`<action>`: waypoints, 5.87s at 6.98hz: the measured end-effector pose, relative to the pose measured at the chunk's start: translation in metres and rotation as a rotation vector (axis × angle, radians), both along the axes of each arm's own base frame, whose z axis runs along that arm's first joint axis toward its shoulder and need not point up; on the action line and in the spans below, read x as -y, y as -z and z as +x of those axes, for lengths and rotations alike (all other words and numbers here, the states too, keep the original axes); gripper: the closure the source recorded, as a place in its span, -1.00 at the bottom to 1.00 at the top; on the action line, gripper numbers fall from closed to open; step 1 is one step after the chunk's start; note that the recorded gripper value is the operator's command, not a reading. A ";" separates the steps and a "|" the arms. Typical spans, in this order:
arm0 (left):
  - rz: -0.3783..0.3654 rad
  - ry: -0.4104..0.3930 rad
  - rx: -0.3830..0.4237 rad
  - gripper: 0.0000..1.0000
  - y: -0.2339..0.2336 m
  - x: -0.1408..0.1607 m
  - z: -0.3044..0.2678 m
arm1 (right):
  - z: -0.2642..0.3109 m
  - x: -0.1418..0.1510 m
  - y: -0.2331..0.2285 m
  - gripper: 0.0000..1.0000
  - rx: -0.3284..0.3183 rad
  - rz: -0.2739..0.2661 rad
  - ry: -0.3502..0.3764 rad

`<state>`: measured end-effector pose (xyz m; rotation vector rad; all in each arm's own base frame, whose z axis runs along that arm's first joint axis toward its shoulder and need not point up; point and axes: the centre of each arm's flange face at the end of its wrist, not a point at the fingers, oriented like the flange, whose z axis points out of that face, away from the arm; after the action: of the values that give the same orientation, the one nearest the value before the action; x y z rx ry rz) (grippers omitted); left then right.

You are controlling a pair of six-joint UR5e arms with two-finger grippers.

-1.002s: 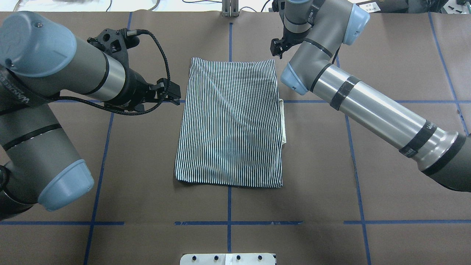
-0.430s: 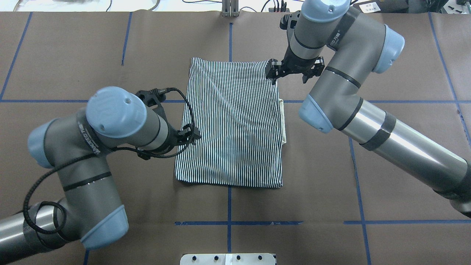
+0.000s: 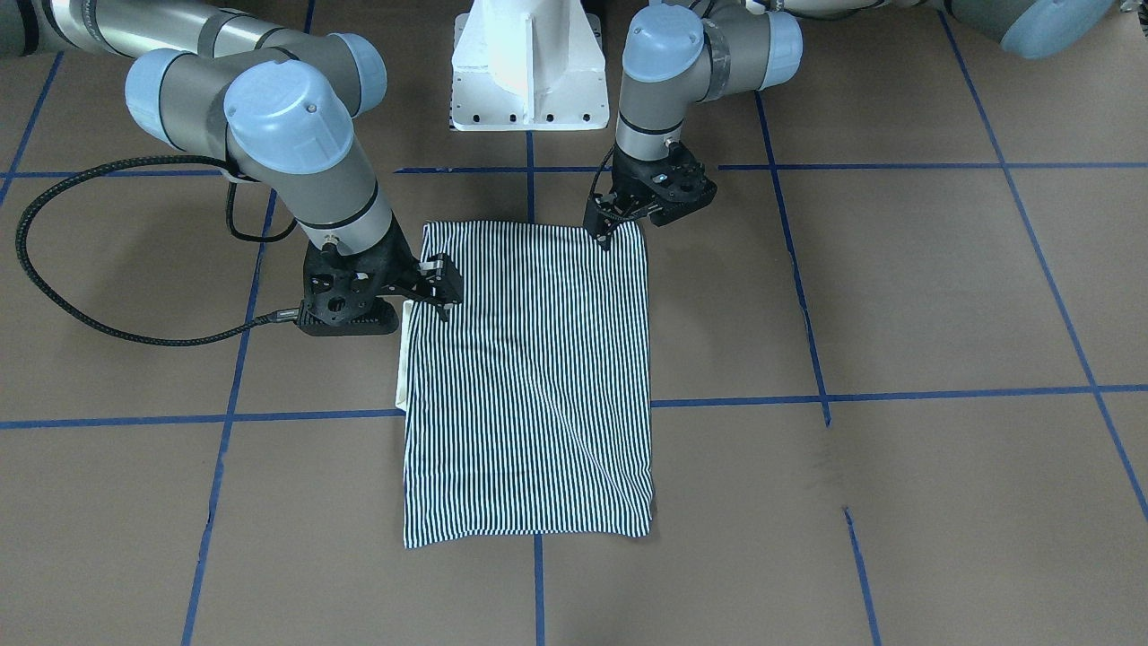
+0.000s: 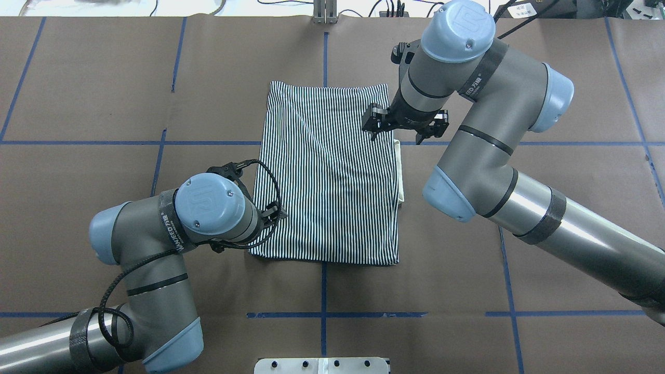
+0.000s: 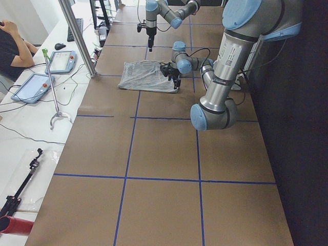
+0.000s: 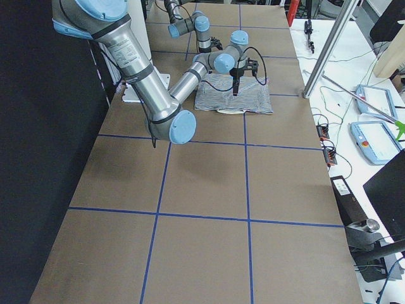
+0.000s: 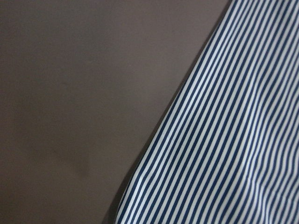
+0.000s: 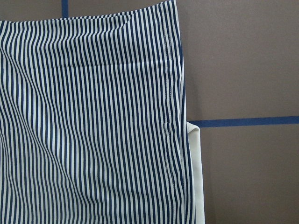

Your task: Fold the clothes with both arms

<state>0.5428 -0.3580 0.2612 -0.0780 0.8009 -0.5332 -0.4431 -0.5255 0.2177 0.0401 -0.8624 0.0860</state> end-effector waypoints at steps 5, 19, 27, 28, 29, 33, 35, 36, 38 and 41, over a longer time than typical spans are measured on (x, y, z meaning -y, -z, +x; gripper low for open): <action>-0.029 0.014 0.044 -0.38 -0.020 -0.010 0.023 | -0.002 -0.003 -0.002 -1.00 0.000 -0.006 0.000; 0.137 -0.141 -0.016 1.00 0.010 -0.034 -0.007 | -0.058 -0.142 0.013 -1.00 0.068 -0.411 -0.270; 0.146 -0.145 -0.038 1.00 0.019 -0.037 -0.006 | -0.152 -0.193 -0.036 -1.00 -0.071 -0.576 -0.533; 0.146 -0.145 -0.039 1.00 0.020 -0.037 -0.007 | -0.155 -0.192 -0.039 -1.00 -0.082 -0.577 -0.537; 0.146 -0.145 -0.039 1.00 0.020 -0.037 -0.007 | -0.157 -0.191 -0.042 -1.00 -0.089 -0.578 -0.538; 0.148 -0.144 -0.042 1.00 0.021 -0.038 -0.008 | -0.158 -0.192 -0.044 0.62 -0.111 -0.584 -0.538; 0.149 -0.144 -0.045 1.00 0.023 -0.038 -0.009 | -0.158 -0.193 -0.043 1.00 -0.130 -0.584 -0.539; 0.149 -0.144 -0.045 1.00 0.023 -0.038 -0.009 | -0.158 -0.193 -0.042 1.00 -0.133 -0.584 -0.538; 0.149 -0.144 -0.045 1.00 0.023 -0.038 -0.009 | -0.159 -0.194 -0.042 1.00 -0.134 -0.582 -0.535; 0.151 -0.144 -0.048 1.00 0.025 -0.038 -0.009 | -0.158 -0.193 -0.026 1.00 -0.105 -0.578 -0.534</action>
<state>0.5336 -0.3198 0.2361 -0.0095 0.8731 -0.3349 -0.6011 -0.3322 0.2438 -0.2663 -0.6784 0.8227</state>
